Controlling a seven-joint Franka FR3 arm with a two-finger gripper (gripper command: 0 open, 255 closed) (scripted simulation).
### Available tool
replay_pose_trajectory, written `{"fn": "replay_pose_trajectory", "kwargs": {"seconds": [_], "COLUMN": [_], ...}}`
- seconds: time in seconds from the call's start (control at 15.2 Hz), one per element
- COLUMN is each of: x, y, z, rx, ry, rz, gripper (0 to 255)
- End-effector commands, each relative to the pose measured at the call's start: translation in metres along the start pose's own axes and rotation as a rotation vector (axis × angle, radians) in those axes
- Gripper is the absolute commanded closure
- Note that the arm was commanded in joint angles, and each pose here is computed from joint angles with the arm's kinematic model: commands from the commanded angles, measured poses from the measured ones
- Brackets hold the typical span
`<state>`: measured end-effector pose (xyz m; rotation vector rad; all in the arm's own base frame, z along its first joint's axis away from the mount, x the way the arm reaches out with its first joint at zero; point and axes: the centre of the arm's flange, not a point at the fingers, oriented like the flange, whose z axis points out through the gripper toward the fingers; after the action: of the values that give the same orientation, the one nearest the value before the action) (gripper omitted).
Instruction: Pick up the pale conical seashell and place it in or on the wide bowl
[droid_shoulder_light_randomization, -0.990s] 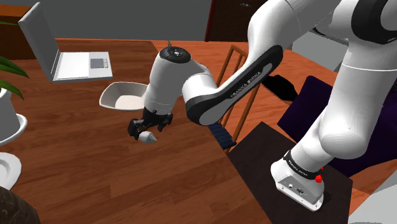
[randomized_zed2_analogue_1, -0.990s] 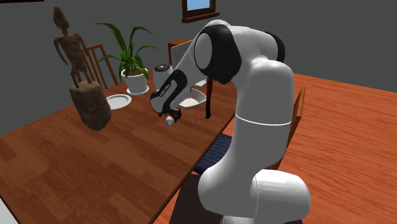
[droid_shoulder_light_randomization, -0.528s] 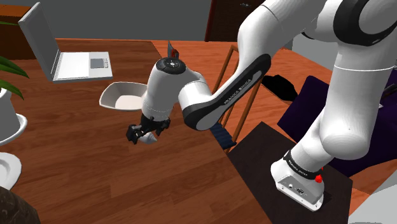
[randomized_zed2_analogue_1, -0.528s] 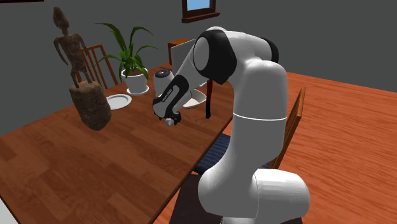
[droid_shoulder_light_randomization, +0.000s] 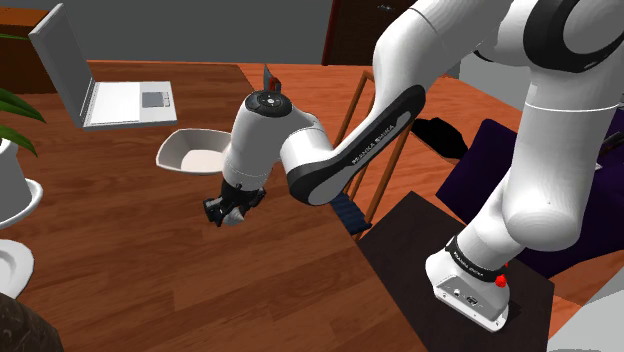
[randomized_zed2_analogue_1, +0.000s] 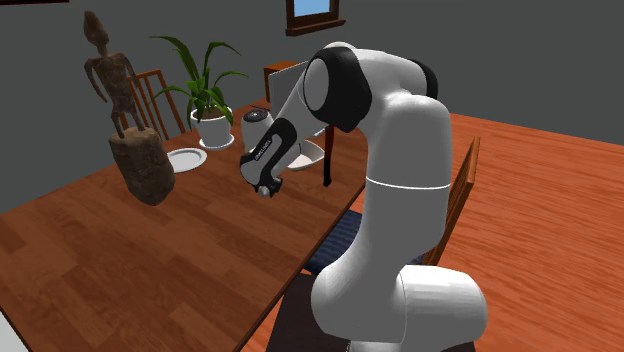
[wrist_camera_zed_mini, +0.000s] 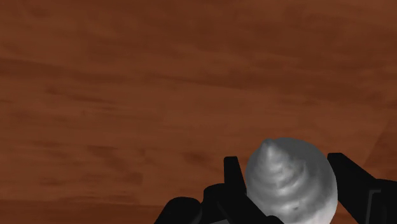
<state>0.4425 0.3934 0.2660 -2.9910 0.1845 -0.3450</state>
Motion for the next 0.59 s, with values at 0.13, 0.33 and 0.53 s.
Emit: {"fn": "replay_pose_trajectory", "kwargs": {"seconds": [0.13, 0.33, 0.53], "x": [0.0, 0.0, 0.002], "y": [0.0, 0.0, -0.001], "z": [0.0, 0.0, -0.01], "rx": [0.0, 0.0, 0.0], "ry": [0.0, 0.0, 0.0], "rz": [0.0, 0.0, 0.0], "gripper": [255, 255, 255]}}
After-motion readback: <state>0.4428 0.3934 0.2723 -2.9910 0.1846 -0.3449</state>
